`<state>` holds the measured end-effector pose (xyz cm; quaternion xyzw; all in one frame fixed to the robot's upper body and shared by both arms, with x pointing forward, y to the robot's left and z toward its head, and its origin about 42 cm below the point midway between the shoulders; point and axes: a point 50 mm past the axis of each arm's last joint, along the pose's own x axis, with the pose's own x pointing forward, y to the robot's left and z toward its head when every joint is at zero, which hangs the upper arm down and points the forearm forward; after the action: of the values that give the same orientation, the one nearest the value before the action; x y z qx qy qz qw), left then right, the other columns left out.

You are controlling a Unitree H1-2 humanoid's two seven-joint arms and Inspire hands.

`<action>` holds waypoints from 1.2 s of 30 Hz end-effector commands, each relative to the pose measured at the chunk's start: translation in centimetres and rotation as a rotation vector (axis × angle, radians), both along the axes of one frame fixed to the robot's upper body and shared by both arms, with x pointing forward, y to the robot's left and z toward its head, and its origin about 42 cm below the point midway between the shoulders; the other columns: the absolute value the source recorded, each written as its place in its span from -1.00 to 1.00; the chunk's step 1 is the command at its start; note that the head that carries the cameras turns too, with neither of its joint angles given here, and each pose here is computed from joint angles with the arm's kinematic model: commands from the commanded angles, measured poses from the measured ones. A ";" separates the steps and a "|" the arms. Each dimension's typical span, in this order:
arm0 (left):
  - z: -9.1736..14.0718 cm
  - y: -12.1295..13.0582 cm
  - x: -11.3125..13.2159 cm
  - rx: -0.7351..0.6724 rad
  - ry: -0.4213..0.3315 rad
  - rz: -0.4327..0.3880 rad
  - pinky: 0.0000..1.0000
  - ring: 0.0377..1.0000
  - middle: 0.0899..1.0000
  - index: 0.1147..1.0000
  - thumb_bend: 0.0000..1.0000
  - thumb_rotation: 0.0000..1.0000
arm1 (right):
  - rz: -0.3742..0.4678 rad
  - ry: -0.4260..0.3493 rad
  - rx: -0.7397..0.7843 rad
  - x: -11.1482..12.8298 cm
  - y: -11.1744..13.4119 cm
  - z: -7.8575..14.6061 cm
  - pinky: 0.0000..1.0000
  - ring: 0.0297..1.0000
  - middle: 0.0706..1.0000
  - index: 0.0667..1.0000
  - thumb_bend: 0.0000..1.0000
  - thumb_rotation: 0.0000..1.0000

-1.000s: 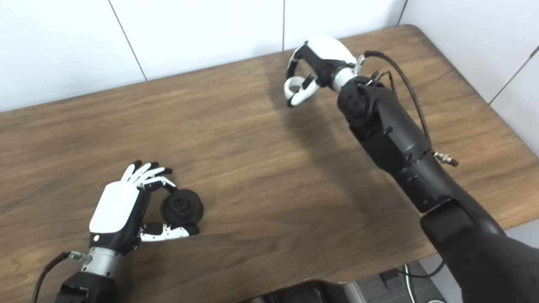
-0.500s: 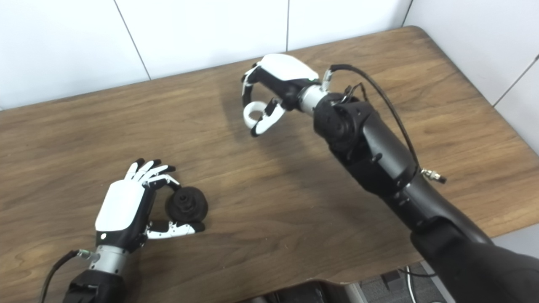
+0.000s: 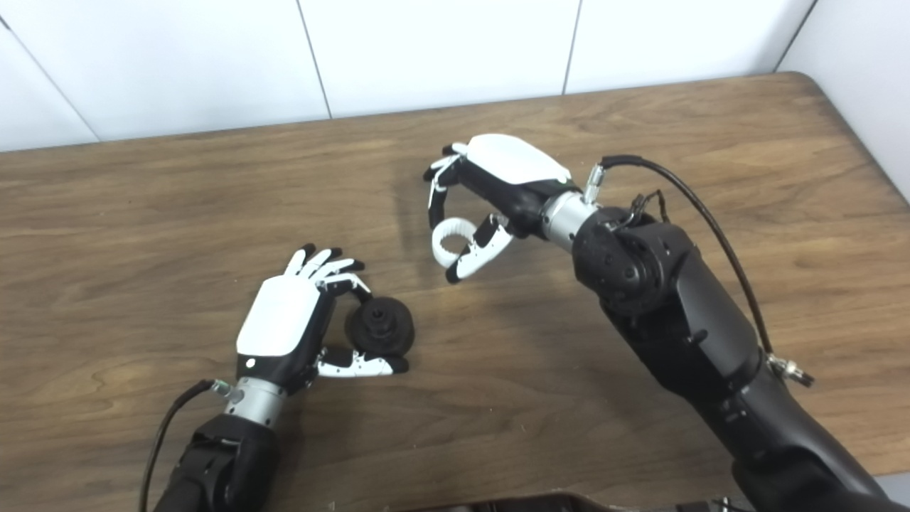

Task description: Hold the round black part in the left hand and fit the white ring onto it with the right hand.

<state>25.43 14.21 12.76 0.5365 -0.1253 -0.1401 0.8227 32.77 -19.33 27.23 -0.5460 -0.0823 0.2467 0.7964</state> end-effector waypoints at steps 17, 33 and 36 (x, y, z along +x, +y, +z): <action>-0.2 -2.2 -0.3 0.028 0.047 -0.036 0.98 0.81 0.58 -0.16 0.04 -0.89 | 0.152 -0.072 0.048 -2.6 2.6 2.5 1.00 0.95 0.69 -0.11 0.05 -0.73; 0.1 -2.6 -0.2 0.032 0.054 -0.037 0.98 0.82 0.59 -0.16 0.04 -0.89 | 0.185 -0.041 0.061 -2.8 3.8 1.7 1.00 0.96 0.70 -0.11 0.05 -0.74; 0.1 -2.5 -0.2 0.030 0.052 -0.036 0.99 0.82 0.59 -0.16 0.04 -0.89 | 0.189 -0.037 0.056 -2.7 4.1 1.3 1.00 0.97 0.70 -0.11 0.05 -0.74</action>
<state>25.64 12.23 13.26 0.5391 -0.1184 -0.1434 0.8215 29.76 -15.43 27.68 -0.5115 -0.1276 0.3198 0.7873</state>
